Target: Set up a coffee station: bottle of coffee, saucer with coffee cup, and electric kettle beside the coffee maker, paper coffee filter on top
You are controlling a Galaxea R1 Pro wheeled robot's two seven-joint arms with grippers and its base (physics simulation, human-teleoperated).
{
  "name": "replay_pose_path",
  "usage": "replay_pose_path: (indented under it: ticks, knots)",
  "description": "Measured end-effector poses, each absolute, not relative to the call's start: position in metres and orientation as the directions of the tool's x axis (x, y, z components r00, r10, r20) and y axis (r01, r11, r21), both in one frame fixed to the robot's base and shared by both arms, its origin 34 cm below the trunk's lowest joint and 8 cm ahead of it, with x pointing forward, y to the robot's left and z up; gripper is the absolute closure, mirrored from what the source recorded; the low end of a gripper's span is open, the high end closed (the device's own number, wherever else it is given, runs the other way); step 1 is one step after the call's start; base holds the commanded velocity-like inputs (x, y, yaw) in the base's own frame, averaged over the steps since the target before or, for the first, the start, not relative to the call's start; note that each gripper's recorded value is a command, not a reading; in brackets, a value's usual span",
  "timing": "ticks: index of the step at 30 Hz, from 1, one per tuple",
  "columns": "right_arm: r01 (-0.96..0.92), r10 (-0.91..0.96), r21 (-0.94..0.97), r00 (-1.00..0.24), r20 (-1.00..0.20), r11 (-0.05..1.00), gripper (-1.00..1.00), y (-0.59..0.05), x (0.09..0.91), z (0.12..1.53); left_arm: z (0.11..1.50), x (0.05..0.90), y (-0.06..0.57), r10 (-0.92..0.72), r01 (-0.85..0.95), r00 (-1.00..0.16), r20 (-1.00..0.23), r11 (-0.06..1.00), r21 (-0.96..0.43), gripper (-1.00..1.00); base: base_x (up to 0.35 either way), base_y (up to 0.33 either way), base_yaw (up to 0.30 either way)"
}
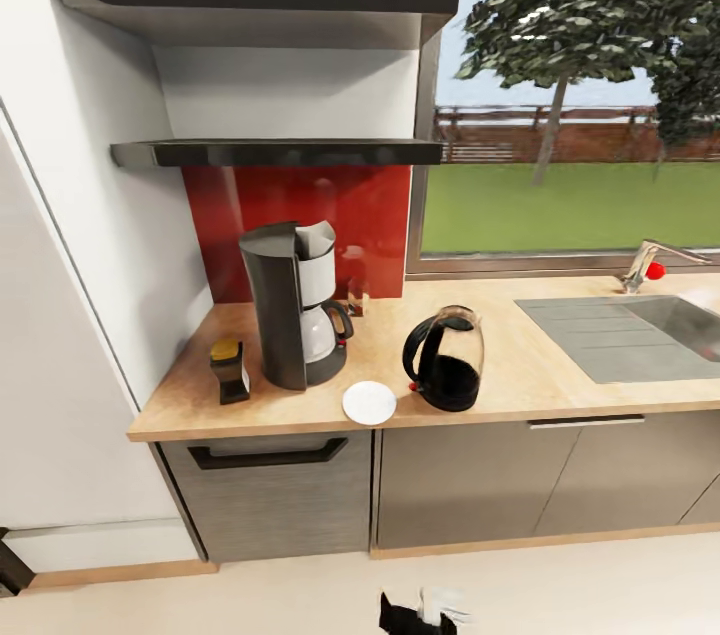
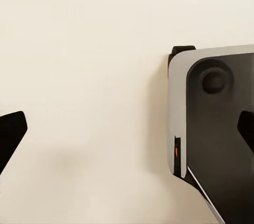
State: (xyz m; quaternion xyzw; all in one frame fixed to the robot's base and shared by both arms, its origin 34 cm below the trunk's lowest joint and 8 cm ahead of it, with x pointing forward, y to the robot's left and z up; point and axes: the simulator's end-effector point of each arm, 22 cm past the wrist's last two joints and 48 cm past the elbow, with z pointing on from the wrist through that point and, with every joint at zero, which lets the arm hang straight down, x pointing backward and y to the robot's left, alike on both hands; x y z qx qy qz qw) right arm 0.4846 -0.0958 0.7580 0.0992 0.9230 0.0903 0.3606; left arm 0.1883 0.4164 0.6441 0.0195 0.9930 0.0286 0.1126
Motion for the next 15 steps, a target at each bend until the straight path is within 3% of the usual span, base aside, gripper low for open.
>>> replay_pose_path:
  ticks: [1, 6, 15]
  knots:
    - [0.066, 0.210, 0.223, -0.657, -0.724, 0.973, -1.00, -0.080, 0.509, 0.793, 0.645, 0.189, 0.420, 0.038, 0.023, -0.974, -0.225, 0.998, 0.067, -1.00, 0.000, 0.003, 0.000]
    - [0.084, 0.213, 0.198, -0.509, -0.834, 0.977, -1.00, -0.069, 0.547, 0.869, 0.648, 0.190, 0.430, 0.026, 0.008, -0.972, -0.231, 0.997, 0.080, -1.00, 0.000, 0.001, 0.000]
    - [-0.008, 0.254, 0.268, -0.299, -0.920, 0.963, -1.00, -0.038, 0.580, 0.986, 0.646, 0.189, 0.424, 0.042, 0.026, -0.974, -0.225, 0.997, 0.072, -1.00, 0.000, 0.000, 0.000]
